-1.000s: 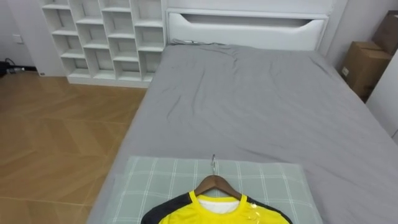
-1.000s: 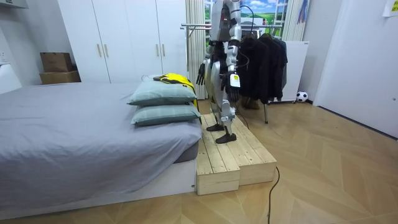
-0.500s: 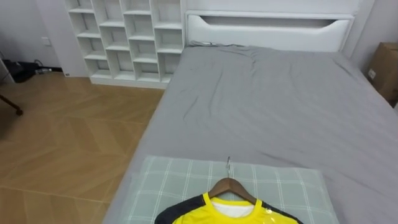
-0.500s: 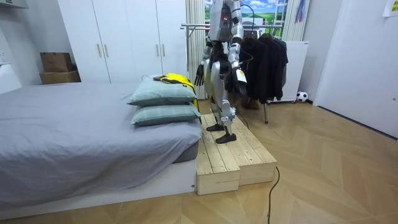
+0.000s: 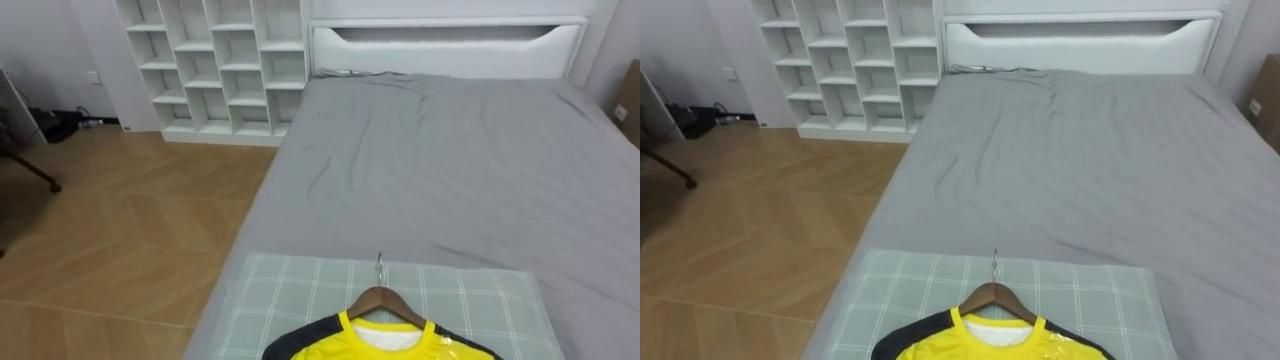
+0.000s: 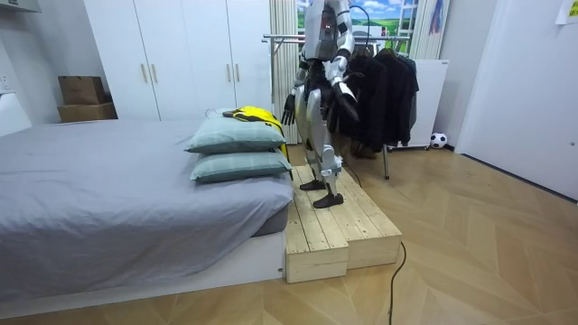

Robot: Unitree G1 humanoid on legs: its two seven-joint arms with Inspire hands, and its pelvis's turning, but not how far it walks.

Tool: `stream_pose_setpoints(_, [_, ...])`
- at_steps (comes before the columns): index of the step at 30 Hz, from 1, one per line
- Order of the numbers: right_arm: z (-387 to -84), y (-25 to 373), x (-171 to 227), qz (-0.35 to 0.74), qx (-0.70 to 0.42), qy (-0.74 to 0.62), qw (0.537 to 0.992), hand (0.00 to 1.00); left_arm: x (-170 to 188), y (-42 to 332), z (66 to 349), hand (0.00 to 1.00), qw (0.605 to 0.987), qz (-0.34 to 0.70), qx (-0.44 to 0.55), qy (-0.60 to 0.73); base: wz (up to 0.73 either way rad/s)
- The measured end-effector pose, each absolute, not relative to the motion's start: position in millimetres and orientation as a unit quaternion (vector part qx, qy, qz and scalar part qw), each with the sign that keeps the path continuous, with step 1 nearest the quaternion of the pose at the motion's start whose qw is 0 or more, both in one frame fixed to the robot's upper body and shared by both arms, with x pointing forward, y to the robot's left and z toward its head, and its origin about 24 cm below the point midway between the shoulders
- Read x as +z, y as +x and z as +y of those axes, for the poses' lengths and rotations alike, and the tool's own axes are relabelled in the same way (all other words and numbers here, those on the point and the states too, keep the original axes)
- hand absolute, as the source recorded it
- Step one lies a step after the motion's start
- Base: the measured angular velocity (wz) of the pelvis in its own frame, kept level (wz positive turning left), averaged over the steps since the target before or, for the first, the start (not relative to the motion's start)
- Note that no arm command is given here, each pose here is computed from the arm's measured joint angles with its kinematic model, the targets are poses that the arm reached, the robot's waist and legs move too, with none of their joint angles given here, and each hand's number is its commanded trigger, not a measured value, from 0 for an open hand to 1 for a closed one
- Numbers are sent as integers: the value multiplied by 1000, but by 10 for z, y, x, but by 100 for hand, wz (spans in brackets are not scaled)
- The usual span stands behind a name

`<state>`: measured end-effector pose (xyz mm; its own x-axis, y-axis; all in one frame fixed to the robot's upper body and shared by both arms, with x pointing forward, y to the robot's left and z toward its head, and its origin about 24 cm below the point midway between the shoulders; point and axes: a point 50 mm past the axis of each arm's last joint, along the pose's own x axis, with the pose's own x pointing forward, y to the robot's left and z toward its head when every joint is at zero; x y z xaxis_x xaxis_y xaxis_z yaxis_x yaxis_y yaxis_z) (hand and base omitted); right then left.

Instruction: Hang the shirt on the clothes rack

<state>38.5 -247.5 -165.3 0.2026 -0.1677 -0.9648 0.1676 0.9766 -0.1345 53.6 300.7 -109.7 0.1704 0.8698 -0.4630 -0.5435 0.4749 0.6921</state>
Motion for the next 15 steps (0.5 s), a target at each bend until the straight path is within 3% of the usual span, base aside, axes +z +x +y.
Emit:
stream_pose_setpoints(9, [-2468,392,-1640,606,-103,-5,789,0,-864,1041,2858,0,803,314,405,304,0])
stream_pose_setpoints(15, [-2466,388,-1639,603,-102,-5,791,0,-691,1270,2790,0,828,254,394,309,-4])
